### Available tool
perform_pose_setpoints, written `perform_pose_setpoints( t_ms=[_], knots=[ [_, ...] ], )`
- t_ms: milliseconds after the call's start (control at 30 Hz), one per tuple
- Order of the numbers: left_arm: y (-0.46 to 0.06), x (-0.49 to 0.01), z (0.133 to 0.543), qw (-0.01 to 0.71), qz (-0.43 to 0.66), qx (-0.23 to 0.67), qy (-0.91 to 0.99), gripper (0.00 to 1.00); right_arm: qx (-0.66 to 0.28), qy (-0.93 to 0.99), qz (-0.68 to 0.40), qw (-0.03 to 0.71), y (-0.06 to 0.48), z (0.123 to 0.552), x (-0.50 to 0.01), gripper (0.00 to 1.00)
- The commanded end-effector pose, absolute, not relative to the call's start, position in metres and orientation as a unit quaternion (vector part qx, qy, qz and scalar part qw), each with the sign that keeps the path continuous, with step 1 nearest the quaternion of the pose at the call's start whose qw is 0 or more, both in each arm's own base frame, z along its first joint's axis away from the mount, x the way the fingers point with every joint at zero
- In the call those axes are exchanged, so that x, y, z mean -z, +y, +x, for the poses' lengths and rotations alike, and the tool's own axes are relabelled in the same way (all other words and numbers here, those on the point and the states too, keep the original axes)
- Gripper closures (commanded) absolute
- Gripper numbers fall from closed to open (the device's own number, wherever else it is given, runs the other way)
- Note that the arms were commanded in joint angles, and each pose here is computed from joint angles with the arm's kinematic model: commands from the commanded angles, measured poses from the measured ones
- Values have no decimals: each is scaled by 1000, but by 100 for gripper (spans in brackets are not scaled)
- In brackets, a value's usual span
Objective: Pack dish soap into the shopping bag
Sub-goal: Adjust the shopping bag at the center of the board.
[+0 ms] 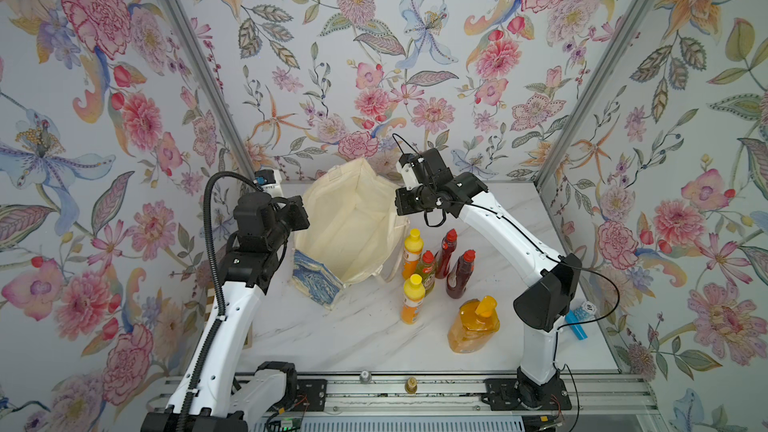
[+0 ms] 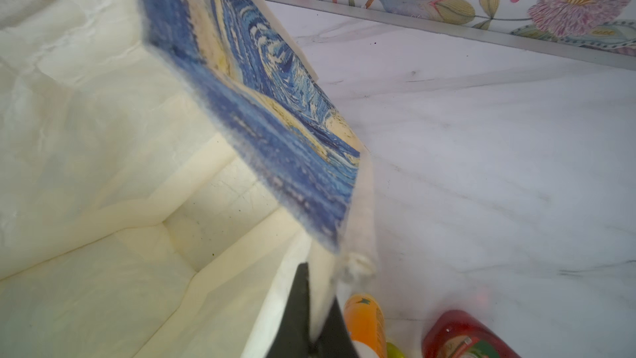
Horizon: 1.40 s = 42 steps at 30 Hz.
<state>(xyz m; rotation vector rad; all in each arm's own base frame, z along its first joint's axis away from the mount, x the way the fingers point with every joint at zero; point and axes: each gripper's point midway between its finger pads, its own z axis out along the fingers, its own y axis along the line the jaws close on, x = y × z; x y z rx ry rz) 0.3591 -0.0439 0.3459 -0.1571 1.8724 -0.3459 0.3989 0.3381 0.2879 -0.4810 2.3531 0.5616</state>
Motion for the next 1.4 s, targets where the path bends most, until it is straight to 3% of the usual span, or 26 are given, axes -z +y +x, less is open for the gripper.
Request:
perform_pose_setpoints(
  t_ms=[0,267,533,800,1033,1367],
  knots=[
    [-44,-349,348,584,-74,166,791,100,-200,909,-172,323,332,398,-275,98],
    [-50,-327,354,585,-68,183,787,100,-186,916,-169,314,334,403,-260,87],
    [-56,-309,361,579,-66,197,789,100,-182,914,-175,317,339,407,-258,66],
    [-58,-305,360,577,-55,199,790,100,-167,898,-182,364,329,395,-300,45],
    [-59,-308,358,583,-47,198,787,100,-113,888,-169,412,293,369,-327,32],
    [-60,-316,352,600,-27,192,776,100,-53,883,-154,439,213,291,-322,14]
  ],
)
